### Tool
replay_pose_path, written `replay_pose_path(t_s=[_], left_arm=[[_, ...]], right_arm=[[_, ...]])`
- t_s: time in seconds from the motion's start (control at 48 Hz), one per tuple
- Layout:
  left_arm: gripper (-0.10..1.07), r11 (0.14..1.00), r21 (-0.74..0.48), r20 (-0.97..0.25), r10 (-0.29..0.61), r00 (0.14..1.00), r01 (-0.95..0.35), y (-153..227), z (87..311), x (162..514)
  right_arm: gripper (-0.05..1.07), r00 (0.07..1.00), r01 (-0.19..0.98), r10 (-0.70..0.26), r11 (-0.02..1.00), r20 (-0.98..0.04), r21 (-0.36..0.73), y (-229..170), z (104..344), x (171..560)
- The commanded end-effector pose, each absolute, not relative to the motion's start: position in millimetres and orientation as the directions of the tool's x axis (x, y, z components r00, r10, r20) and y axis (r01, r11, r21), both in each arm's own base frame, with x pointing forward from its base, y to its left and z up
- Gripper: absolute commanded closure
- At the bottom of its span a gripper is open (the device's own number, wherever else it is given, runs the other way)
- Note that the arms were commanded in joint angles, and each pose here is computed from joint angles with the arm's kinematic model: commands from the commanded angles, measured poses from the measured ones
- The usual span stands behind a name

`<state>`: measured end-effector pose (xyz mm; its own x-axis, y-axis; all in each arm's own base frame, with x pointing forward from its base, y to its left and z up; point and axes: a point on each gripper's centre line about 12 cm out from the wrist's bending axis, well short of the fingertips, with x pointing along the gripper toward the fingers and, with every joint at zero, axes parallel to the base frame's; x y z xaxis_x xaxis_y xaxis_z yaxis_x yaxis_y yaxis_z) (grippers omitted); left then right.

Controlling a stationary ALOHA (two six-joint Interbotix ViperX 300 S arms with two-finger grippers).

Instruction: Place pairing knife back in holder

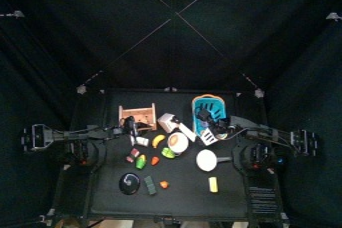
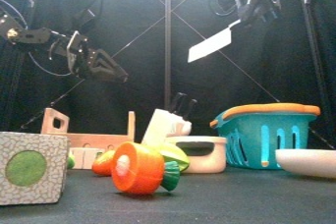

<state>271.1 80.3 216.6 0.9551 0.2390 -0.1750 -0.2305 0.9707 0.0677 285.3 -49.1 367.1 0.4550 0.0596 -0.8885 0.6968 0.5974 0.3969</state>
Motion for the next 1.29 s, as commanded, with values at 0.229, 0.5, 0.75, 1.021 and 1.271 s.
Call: replay_pose_path(t_s=[0.229, 0.5, 0.75, 1.021, 1.271], left_arm=[[0.34, 0.972, 0.055, -0.069, 0.233, 0.97, -0.229, 63.7, 231.3, 231.4], [0.34, 0.973, 0.051, -0.068, 0.228, 0.971, -0.224, 59.7, 227.6, 223.5], [0.34, 0.977, 0.047, -0.081, 0.212, 0.974, -0.209, 55.6, 224.5, 223.4], [0.34, 0.977, 0.047, -0.09, 0.213, 0.973, -0.209, 55.3, 221.5, 222.1], [0.34, 0.977, 0.041, -0.099, 0.214, 0.972, -0.211, 55.0, 218.6, 220.7]], right_arm=[[0.6, 0.389, 0.701, 0.089, 0.617, -0.917, 0.358, -55.7, 379.6, 319.7], [0.6, 0.285, 0.685, 0.115, 0.67, -0.952, 0.286, -65.9, 365.7, 337.1], [0.6, 0.202, 0.714, 0.121, 0.661, -0.972, 0.231, -88.4, 339.8, 349.9], [0.6, 0.143, 0.673, 0.133, 0.713, -0.981, 0.195, -107.5, 327.1, 369.6], [0.6, 0.053, 0.666, 0.141, 0.733, -0.989, 0.14, -121.4, 322.4, 381.4]])
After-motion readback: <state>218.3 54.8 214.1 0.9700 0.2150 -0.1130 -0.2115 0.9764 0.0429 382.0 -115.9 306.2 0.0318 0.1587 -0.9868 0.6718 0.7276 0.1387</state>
